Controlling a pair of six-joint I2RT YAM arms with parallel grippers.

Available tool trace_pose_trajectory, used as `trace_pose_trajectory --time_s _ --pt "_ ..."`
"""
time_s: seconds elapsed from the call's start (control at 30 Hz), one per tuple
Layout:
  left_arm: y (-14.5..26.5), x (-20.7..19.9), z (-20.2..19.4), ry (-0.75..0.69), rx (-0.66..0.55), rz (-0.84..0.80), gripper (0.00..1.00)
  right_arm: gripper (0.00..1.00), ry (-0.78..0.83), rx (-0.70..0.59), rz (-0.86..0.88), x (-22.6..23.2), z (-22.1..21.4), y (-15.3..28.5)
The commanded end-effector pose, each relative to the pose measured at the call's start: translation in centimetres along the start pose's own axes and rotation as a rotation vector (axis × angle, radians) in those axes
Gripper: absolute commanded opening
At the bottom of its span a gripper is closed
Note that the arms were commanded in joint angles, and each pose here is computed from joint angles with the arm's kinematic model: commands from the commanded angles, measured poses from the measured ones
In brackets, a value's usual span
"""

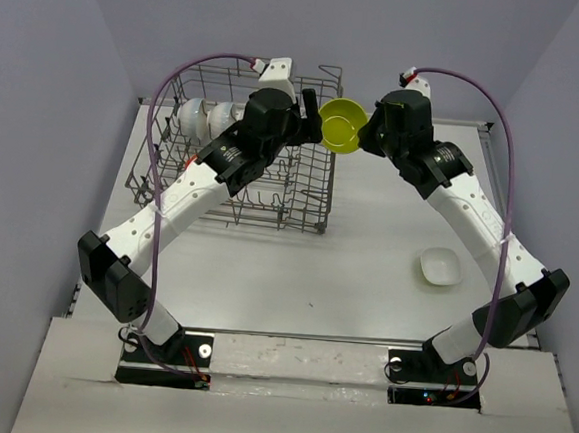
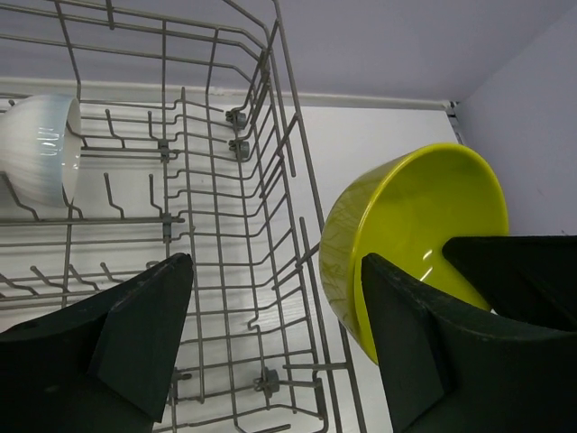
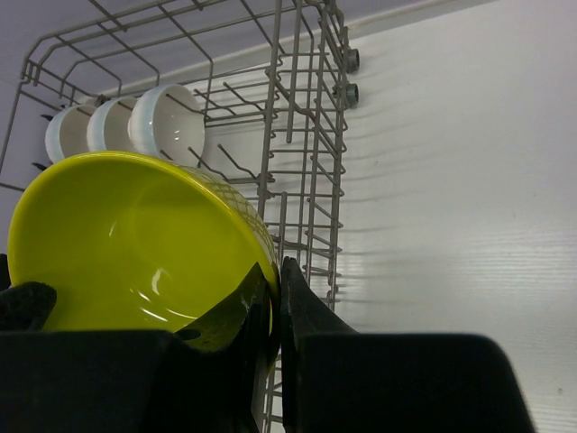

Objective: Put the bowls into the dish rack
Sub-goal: Pass from the right arm to the left

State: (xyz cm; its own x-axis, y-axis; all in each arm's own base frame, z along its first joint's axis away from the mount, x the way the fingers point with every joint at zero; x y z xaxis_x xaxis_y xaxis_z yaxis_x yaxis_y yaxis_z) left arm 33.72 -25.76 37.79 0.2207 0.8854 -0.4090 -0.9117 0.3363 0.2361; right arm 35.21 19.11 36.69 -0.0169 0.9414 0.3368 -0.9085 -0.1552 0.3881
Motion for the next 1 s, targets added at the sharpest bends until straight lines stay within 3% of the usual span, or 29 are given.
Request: trace_pose_trajectory --time_s 0.0,0.1,0.23,0.43,0.6,0.73,0.87,0.97 --pt "0.8 -0.8 3.0 0.035 -0.101 0.011 0.83 0.01 -0.030 -0.097 0.060 1.7 2.8 1.3" --pt "0.6 -0.8 3.1 0.028 -0.101 0.015 0.80 0.01 -0.029 -0.093 0.067 2.1 2.6 1.3" --pt "0.1 -1.1 2.9 0.024 -0.093 0.008 0.65 0.01 -0.028 -0.090 0.074 2.5 2.5 1.2" --pt "-0.4 -1.2 2.1 0.014 -0.067 0.008 0.58 0.01 -0.011 -0.082 0.084 3.8 2.2 0.8" --pt "-0.5 -1.2 2.1 0.008 -0.066 0.009 0.36 0.01 -0.009 -0.084 0.092 4.3 2.2 0.8" --pt "-0.1 -1.0 2.2 0.010 -0.075 0.016 0.08 0.01 -0.002 -0.084 0.076 4.2 2.1 0.5" --pt "0.2 -1.0 2.3 0.007 -0.078 0.013 0.07 0.01 0.004 -0.080 0.061 4.0 1.7 0.1" --pt "0.6 -1.0 2.6 0.005 -0.087 0.012 0.00 0.01 0.009 -0.076 0.060 4.0 1.6 -0.1"
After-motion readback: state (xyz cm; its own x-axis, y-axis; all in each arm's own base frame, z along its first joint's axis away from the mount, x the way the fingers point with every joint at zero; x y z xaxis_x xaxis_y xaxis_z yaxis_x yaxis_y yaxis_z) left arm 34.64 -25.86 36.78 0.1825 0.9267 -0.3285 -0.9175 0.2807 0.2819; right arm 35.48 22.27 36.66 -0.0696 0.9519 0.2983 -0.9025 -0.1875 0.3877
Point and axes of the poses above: each gripper's point midway between its finger pads, its own y axis back along the fingers, its own x axis along the line the jaws close on, z = x × y, the point moved 6 cm from there along y, back along the fingers, and after that the axes turned 3 degrees about y, right-handed, at the moved point
